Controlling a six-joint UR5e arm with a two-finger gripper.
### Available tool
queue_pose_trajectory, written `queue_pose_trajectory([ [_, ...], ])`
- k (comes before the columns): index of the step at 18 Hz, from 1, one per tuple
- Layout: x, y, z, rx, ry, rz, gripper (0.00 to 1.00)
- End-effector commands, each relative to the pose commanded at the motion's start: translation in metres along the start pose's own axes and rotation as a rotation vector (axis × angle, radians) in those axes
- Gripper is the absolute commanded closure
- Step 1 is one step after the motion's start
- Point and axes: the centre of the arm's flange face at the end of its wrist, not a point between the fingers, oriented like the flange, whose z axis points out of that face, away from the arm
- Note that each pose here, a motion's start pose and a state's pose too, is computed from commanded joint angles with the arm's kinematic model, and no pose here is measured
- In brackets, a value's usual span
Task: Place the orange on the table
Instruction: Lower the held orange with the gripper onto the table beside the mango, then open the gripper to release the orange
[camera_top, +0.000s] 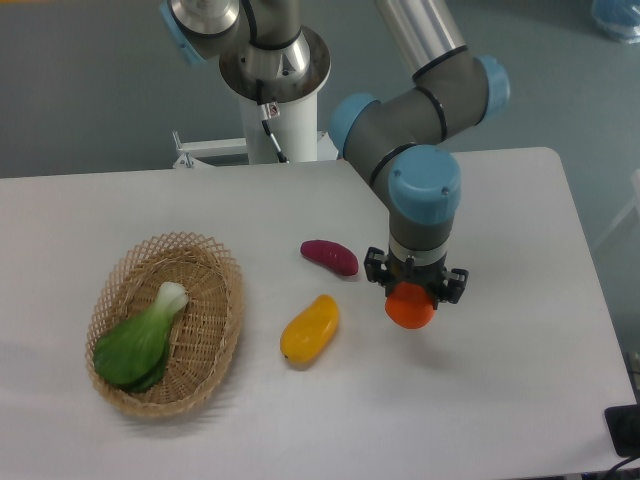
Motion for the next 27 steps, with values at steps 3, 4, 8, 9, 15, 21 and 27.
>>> queue_pose_trajectory([
  [3, 0.018, 0.006, 0.015, -0.071, -0.012, 0.033, 0.28],
  [4, 0.021, 0.010, 0.019, -0.087, -0.014, 0.035, 0.28],
  [8, 0.026, 0.011, 0.024, -0.091, -0.013, 0.041, 0.12],
  [9, 0.028, 0.010, 0.024, -0.094, -0.014, 0.044, 0.10],
  [15, 0.027, 0.009, 0.021, -0.087, -0.023, 0.032, 0.00],
  [21, 0.000, 0.006, -0.015, 0.040, -0.040, -0.033, 0.00],
  [27, -0.023, 0.016, -0.024, 0.053, -0.050, -0.057, 0.00],
])
